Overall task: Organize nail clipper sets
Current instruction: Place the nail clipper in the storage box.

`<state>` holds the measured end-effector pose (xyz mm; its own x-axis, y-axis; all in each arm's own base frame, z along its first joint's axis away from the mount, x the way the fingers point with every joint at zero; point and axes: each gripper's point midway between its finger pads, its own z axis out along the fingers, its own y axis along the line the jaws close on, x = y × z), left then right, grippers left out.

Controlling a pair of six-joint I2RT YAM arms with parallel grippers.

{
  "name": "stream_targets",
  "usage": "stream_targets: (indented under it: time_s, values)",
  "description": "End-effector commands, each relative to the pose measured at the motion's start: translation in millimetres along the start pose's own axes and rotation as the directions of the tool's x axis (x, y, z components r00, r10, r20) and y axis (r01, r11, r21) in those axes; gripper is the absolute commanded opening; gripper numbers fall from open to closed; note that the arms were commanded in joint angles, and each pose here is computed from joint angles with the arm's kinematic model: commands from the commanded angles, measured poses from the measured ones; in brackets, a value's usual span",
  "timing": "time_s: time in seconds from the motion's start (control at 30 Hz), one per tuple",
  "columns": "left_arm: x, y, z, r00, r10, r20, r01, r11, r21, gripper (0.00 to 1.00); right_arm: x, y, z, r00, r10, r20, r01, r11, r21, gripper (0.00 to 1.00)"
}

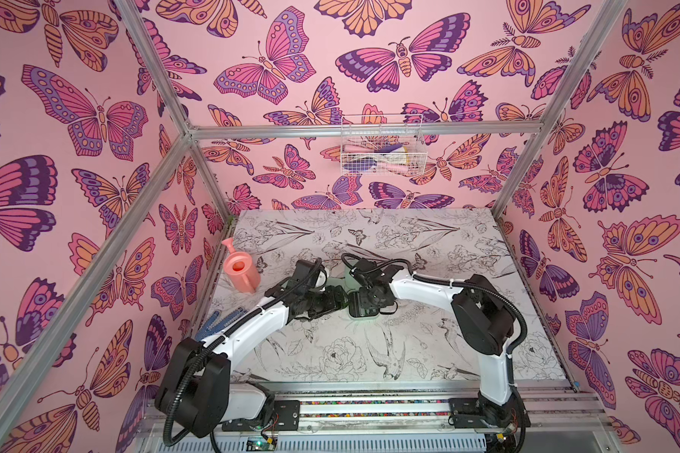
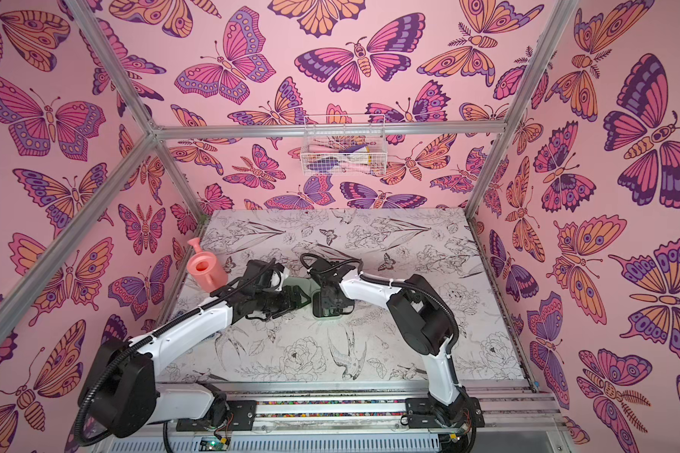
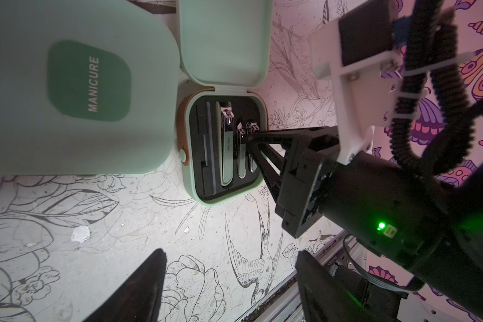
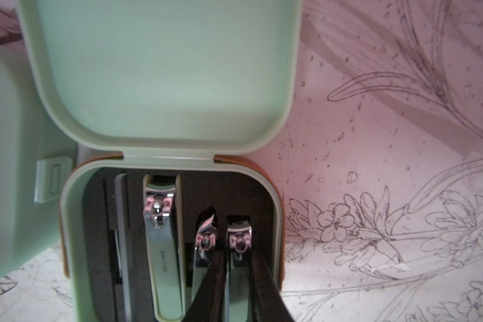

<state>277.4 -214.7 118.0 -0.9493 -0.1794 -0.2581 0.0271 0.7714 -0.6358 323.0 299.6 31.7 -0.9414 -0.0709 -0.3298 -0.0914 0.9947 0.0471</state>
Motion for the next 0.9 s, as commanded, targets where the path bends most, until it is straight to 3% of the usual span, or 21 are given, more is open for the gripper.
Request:
stream_targets:
  time_s: [0.0, 0.87]
  values:
    - [7, 6, -2, 1.000, -0.002, -0.014, 0.001, 1.000, -0.011, 0.75, 10, 1, 5, 0.999, -0.014, -0.032, 0.015, 1.000, 0.022, 0.22]
    - [6, 5, -2, 1.000, -0.005, -0.015, 0.004, 1.000, -0.007, 0.75, -1, 5, -30, 1.000, -0.007, 0.013, 0.008, 0.999, -0.032, 0.25]
